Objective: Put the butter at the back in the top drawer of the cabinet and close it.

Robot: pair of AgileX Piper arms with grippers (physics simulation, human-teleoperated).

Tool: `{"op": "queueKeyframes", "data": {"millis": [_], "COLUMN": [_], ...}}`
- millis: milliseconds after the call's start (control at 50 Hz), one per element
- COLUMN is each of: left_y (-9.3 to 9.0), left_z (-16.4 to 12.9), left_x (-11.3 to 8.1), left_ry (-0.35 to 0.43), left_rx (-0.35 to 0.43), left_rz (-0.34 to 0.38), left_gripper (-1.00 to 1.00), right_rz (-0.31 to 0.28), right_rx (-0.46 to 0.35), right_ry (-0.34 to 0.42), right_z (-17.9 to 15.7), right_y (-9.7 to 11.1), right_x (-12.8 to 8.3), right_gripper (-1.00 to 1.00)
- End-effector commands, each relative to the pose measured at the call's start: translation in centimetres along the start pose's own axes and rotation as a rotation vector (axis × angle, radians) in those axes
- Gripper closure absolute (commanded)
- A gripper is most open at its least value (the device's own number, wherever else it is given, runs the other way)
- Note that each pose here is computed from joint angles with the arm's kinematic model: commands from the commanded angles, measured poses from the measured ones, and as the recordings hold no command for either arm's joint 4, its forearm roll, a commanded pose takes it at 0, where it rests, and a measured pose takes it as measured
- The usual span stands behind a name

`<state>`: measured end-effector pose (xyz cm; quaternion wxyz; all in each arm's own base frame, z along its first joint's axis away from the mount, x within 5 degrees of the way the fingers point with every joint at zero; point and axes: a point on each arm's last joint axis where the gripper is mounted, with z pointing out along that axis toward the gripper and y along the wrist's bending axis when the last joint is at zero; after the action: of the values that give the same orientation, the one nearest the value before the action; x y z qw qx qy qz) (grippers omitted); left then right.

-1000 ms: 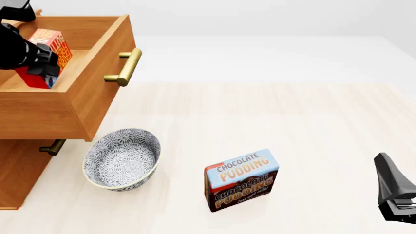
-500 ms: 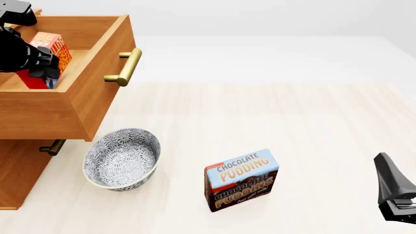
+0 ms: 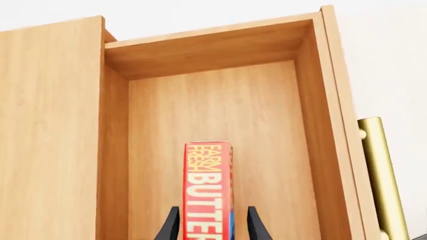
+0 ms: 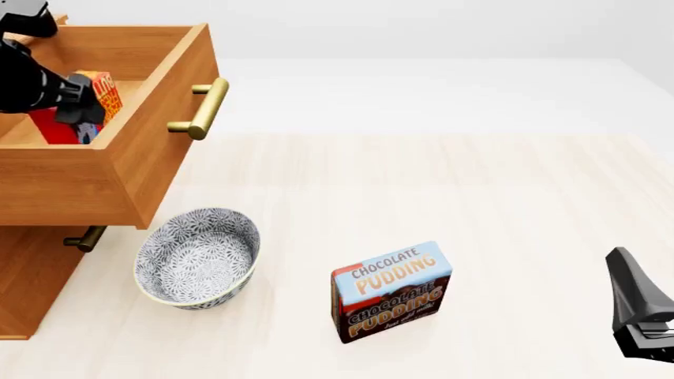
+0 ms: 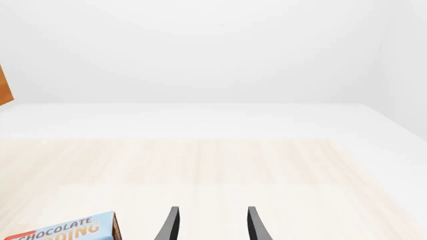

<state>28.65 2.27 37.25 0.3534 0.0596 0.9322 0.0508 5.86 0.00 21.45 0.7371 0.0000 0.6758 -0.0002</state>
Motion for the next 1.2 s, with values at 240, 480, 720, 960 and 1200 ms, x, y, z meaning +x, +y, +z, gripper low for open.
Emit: {"op": "queueKeyframes", "data": {"millis": [240,480,720,960,1200], "left_y": [-1.9,-4.9,-6.9,-11.4,-15.7], "left_z": [-5.7,-12.2,-15.9,-14.9,-12.2], "left_x": [-2.5,-3.6,-3.7,-4.5,-4.7], "left_ry": [-0.133,-0.268,-0.391,-0.44,-0.431], "left_rx": [0.039,0.136,0.222,0.365,0.453], "left_rz": [0.029,0.092,0.155,0.228,0.293], "left_gripper": [-1.0,-1.0,-1.0,-1.0,-1.0], "right_rz": [0.0,0.0,0.0,0.0,0.0], "right_rx": [0.0,0.0,0.0,0.0,0.0], "right_ry": [0.0,0.0,0.0,0.0,0.0], "right_z": [0.0,0.0,0.0,0.0,0.0], "right_y": [0.0,0.0,0.0,0.0,0.0], "right_x": [0.0,0.0,0.0,0.0,0.0], "right_gripper": [-1.0,-1.0,-1.0,-1.0,-1.0]}}
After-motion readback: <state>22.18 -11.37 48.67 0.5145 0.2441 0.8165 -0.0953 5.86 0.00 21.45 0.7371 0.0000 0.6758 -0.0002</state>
